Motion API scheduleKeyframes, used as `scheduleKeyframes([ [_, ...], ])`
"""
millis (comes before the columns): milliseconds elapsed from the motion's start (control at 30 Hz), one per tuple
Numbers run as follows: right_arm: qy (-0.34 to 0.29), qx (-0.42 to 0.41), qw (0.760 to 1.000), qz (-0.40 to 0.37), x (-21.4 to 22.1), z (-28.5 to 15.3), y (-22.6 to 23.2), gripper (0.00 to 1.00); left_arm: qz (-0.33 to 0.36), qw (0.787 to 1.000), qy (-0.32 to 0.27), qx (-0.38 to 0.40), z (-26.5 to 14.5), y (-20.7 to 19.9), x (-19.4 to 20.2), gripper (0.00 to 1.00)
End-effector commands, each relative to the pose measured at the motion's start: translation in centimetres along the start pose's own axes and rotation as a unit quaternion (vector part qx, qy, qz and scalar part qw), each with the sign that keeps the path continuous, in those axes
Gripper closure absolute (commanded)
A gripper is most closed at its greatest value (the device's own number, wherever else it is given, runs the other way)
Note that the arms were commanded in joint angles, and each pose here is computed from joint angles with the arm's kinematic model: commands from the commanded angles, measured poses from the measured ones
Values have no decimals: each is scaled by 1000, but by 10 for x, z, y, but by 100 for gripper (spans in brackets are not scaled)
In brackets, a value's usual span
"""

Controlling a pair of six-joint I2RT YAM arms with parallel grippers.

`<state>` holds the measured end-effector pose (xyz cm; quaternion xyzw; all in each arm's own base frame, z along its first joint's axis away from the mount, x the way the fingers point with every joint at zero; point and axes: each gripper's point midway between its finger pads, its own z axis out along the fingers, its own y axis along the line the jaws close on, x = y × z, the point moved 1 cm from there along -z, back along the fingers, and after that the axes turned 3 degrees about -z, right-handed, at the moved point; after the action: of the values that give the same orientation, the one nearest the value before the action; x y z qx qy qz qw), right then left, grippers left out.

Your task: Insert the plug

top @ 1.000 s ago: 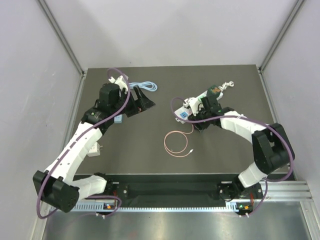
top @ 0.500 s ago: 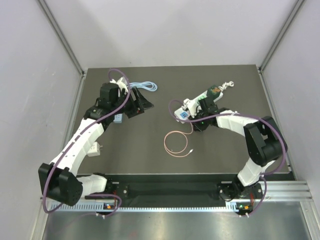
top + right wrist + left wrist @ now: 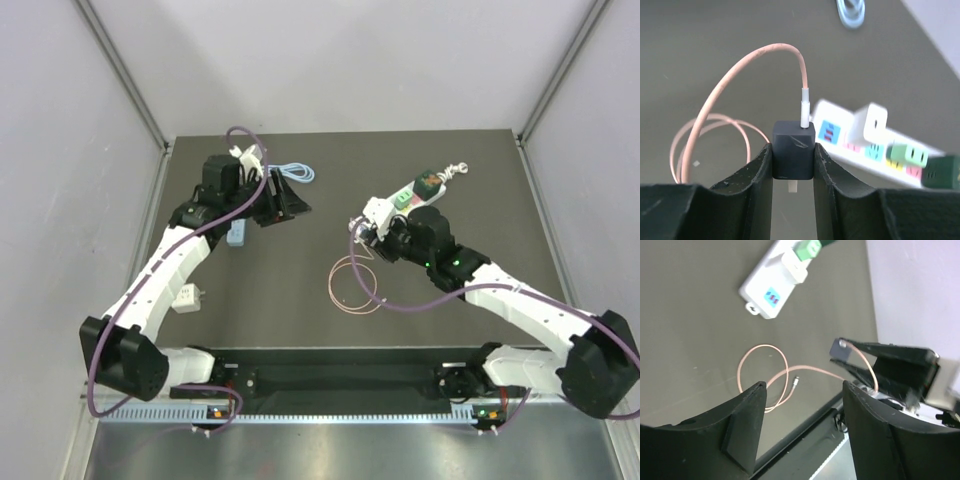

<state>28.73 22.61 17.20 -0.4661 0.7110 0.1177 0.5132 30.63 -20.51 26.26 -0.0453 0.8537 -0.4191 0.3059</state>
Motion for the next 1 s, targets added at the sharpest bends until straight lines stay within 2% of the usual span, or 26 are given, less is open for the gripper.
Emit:
scheduleKeyframes([
  [0, -88, 21, 996, -14, -53, -8, 6, 100, 46, 997, -2, 65, -7, -39, -7, 33],
  [100, -110, 27, 993, -31, -74, -16, 17, 100, 60, 995, 10, 79, -3, -51, -2, 27],
  [300, -143, 37, 988, -49, -106, -30, 28, 100, 88, 986, 41, 139, -2, -81, 17, 27],
  [433, -145, 32, 987, -61, -112, -31, 34, 100, 92, 985, 48, 135, 5, -80, 25, 27],
  [667, -150, 30, 986, -69, -118, -33, 40, 100, 112, 977, 94, 155, 17, -84, 47, 28],
  [800, -162, 31, 984, -72, -123, -37, 41, 100, 124, 972, 125, 155, 25, -82, 66, 30],
  [967, -167, 35, 982, -76, -124, -41, 39, 100, 132, 966, 152, 166, 26, -82, 79, 41],
])
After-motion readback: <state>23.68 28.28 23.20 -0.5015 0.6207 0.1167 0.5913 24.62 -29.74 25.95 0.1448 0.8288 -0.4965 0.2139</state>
